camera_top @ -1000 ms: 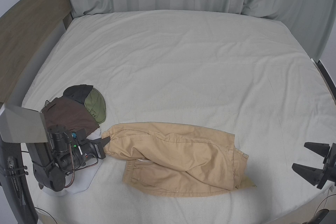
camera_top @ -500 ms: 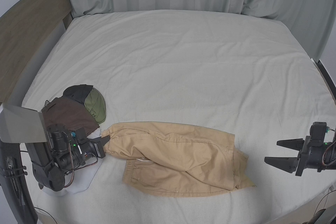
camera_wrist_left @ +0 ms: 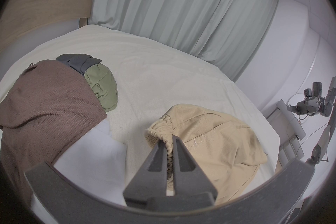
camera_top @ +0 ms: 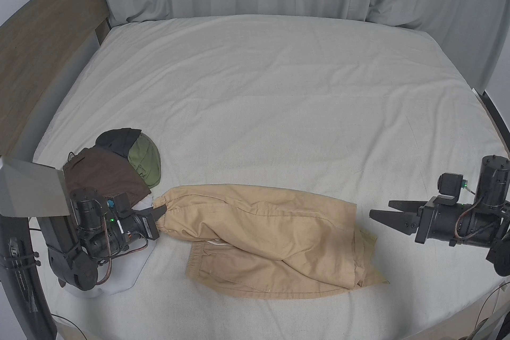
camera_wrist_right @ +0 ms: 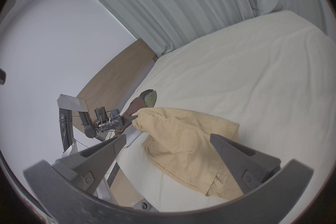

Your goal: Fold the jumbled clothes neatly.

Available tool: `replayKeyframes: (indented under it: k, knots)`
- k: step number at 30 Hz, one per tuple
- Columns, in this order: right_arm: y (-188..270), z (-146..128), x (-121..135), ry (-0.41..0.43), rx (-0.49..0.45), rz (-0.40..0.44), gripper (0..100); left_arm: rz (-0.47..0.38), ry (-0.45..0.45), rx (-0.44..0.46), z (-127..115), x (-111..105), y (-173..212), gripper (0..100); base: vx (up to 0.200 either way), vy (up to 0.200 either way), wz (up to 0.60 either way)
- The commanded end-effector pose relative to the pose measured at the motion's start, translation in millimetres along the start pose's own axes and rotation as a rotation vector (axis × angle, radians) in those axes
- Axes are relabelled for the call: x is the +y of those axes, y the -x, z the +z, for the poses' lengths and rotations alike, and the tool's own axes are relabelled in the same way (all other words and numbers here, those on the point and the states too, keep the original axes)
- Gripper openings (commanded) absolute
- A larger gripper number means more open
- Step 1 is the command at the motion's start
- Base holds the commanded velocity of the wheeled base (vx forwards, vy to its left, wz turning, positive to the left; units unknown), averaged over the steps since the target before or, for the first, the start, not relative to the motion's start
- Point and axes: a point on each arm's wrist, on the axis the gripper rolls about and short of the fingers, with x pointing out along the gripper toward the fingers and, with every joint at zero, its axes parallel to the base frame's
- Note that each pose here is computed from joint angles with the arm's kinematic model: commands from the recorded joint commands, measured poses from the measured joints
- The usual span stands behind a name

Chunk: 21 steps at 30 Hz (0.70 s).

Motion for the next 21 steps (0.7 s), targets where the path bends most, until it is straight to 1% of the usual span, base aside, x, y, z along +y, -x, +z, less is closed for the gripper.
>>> replayKeyframes:
  k: [1, 7, 10, 13, 17, 20, 21]
  knots:
    - [-19.9, -14.4, -14.8, -0.06, 0.076, -0.026, 100, 0.002, -0.001, 0.006, -1.3, 0.2, 1.0, 0, 0.0, 0.0, 0.0]
    - [-29.2, -13.8, -20.2, -0.077, 0.053, -0.035, 100, 0.002, -0.003, 0.01, -2.3, -0.1, 1.2, 0, 0.0, 0.0, 0.0]
    - [-40.8, -14.5, -25.9, -0.122, 0.033, -0.06, 100, -0.002, -0.001, 0.022, -4.8, -1.3, 1.7, 0, 0.0, 0.0, 0.0]
    - [-47.2, -16.3, -30.1, -0.143, 0.027, -0.063, 100, 0.001, 0.001, 0.027, -6.3, -0.3, 1.2, 0, 0.0, 0.0, 0.0]
    - [-61.7, -30.6, -42.8, -0.174, 0.06, -0.081, 100, 0.009, 0.003, 0.031, -7.9, 2.8, 0.1, 0, 0.0, 0.0, 0.0]
    - [-66.7, -34.1, -46.9, -0.174, 0.059, -0.089, 100, 0.012, 0.003, 0.026, -6.7, 3.6, 1.2, 0, 0.0, 0.0, 0.0]
    - [-71.3, -38.8, -51.3, -0.177, 0.061, -0.107, 100, 0.012, 0.004, 0.028, -7.1, 3.8, 1.1, 0, 0.0, 0.0, 0.0]
